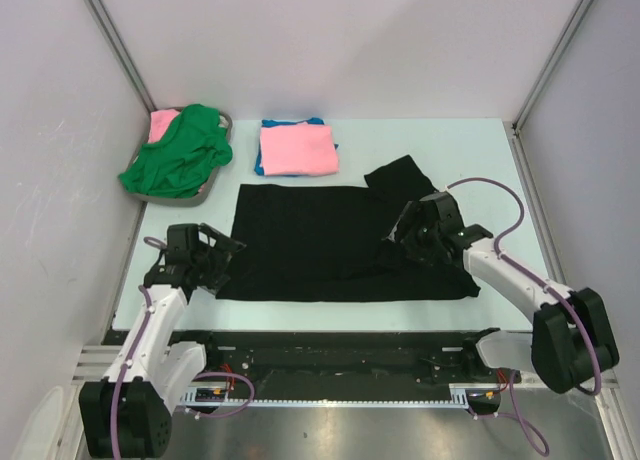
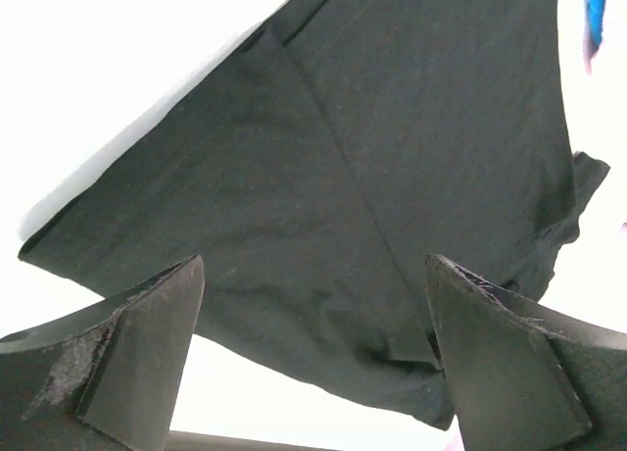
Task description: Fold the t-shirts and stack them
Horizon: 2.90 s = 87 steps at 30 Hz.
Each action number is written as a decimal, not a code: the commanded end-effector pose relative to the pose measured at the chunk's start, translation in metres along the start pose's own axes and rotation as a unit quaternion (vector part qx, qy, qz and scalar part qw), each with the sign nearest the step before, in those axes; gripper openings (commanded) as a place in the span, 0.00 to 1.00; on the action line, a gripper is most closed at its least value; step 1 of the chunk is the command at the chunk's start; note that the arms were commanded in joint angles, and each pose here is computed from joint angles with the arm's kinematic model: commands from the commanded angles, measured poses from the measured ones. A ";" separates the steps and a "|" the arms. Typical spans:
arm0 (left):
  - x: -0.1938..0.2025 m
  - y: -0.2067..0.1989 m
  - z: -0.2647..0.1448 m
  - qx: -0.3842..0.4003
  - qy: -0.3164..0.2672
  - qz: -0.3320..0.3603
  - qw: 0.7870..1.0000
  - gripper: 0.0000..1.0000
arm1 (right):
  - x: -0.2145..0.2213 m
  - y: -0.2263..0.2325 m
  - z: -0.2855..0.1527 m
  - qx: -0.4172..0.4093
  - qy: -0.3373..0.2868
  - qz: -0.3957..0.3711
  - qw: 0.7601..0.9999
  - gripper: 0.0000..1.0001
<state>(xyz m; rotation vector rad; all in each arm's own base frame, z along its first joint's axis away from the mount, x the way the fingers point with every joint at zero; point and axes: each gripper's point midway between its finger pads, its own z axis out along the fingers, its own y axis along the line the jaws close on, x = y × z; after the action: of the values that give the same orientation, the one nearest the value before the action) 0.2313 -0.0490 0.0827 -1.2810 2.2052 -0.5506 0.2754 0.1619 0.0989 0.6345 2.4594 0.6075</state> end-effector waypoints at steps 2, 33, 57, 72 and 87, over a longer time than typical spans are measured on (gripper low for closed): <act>-0.017 -0.037 0.000 0.056 -0.020 0.026 0.998 0.98 | 0.005 0.033 0.015 -0.063 0.026 0.024 0.997 0.78; -0.003 -0.014 0.027 0.040 0.005 0.021 0.999 0.97 | 0.041 -0.021 0.032 -0.001 0.044 0.042 0.998 0.30; -0.005 -0.003 0.032 0.026 0.002 0.021 0.999 0.97 | -0.008 0.067 0.053 -0.121 -0.009 0.000 0.993 0.00; -0.006 0.003 0.033 0.022 0.002 0.030 0.999 0.97 | -0.086 0.113 0.005 -0.216 -0.114 -0.052 0.968 1.00; -0.053 -0.079 0.054 0.047 0.011 0.134 0.990 1.00 | -0.211 0.006 0.001 0.010 -0.213 -0.056 0.975 1.00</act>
<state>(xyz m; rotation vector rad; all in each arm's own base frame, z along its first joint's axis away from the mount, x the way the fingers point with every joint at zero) 0.2911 -0.0473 0.0571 -1.0901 2.3551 -0.5434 0.4160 0.0681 0.1916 0.5737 2.0133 0.5040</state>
